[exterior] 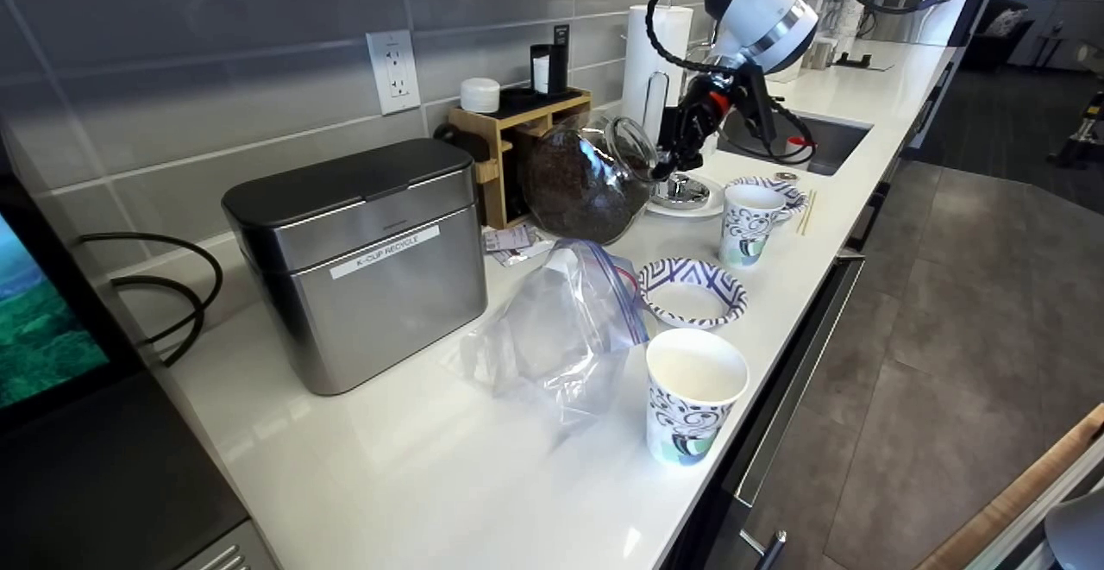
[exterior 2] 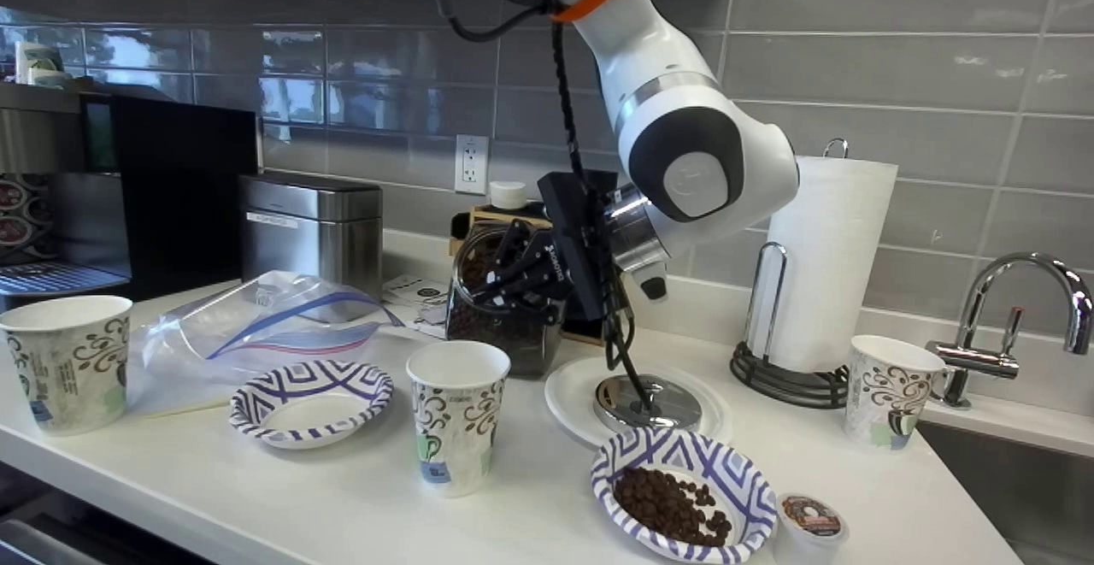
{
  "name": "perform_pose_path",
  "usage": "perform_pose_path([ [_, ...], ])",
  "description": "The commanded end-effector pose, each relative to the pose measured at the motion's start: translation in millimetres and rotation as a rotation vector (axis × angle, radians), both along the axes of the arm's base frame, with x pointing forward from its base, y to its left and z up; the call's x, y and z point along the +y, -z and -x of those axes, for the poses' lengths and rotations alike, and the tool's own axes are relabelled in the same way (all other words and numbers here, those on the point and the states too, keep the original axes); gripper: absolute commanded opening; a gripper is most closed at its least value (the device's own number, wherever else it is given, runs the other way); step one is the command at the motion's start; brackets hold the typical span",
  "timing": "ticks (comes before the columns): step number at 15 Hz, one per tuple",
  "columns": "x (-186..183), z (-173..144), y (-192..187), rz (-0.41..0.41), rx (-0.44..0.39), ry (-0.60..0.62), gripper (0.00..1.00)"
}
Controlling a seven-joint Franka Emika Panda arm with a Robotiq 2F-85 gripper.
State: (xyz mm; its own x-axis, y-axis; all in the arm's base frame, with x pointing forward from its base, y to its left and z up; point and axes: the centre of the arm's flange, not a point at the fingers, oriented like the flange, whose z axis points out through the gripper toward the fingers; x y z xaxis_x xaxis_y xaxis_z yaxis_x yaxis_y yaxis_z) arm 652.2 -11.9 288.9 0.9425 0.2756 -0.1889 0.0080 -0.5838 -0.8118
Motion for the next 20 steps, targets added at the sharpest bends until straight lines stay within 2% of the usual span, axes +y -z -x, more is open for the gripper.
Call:
perform_pose_path([
  [1, 1.3, -5.3, -1.9, -0.005, 0.025, 0.005, 0.01],
  [10, -2.9, -15.9, -18.3, 0.048, 0.003, -0.073, 0.01],
  [15, 4.5, -27.5, -20.8, 0.111, 0.037, -0.168, 0.01],
  [20, 18.3, -40.3, -17.6, 0.169, 0.036, -0.206, 0.01],
])
